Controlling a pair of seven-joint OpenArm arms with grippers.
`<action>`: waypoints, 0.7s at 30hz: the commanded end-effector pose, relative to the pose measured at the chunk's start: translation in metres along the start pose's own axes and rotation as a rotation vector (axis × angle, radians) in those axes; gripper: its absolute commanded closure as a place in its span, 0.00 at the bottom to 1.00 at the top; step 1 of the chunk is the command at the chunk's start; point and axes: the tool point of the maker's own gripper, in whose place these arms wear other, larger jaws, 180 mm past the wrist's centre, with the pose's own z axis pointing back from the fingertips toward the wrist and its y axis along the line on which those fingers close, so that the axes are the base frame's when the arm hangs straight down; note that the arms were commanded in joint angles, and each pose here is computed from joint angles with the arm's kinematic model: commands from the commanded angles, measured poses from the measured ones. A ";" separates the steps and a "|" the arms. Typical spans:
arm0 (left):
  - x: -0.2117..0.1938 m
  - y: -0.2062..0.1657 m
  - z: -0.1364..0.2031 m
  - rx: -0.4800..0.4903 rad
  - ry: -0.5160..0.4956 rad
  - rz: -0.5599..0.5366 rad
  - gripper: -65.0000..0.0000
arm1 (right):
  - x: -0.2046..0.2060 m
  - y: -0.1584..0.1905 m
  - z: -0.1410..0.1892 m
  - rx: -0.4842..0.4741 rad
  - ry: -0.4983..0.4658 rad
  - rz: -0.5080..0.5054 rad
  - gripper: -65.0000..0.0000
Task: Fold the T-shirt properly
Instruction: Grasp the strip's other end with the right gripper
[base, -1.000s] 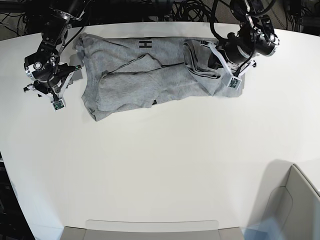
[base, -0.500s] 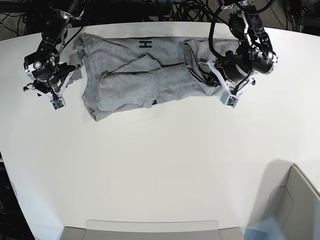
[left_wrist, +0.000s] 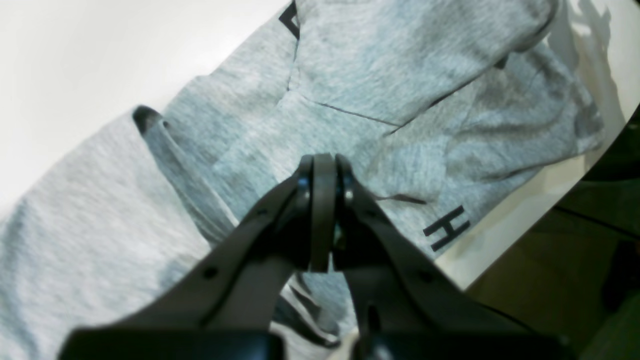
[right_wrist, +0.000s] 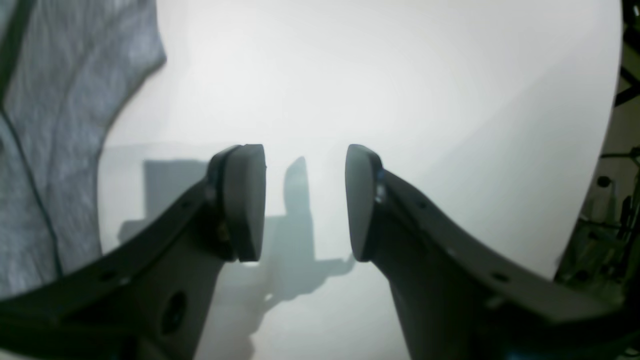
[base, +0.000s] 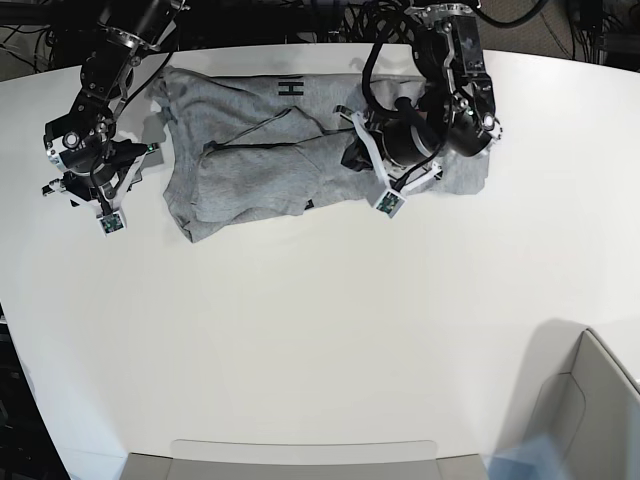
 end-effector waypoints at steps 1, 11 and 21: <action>0.022 -0.004 0.004 -0.012 -0.071 -0.021 1.00 | 0.019 -0.010 0.010 -0.030 -0.062 0.017 0.60; 0.021 0.000 0.005 -0.002 -0.066 -0.021 1.00 | 0.070 0.016 0.054 0.003 -0.238 -0.076 0.60; 0.000 0.004 0.006 0.008 -0.018 -0.012 1.00 | 0.041 -0.002 0.050 0.051 -0.124 -0.207 0.60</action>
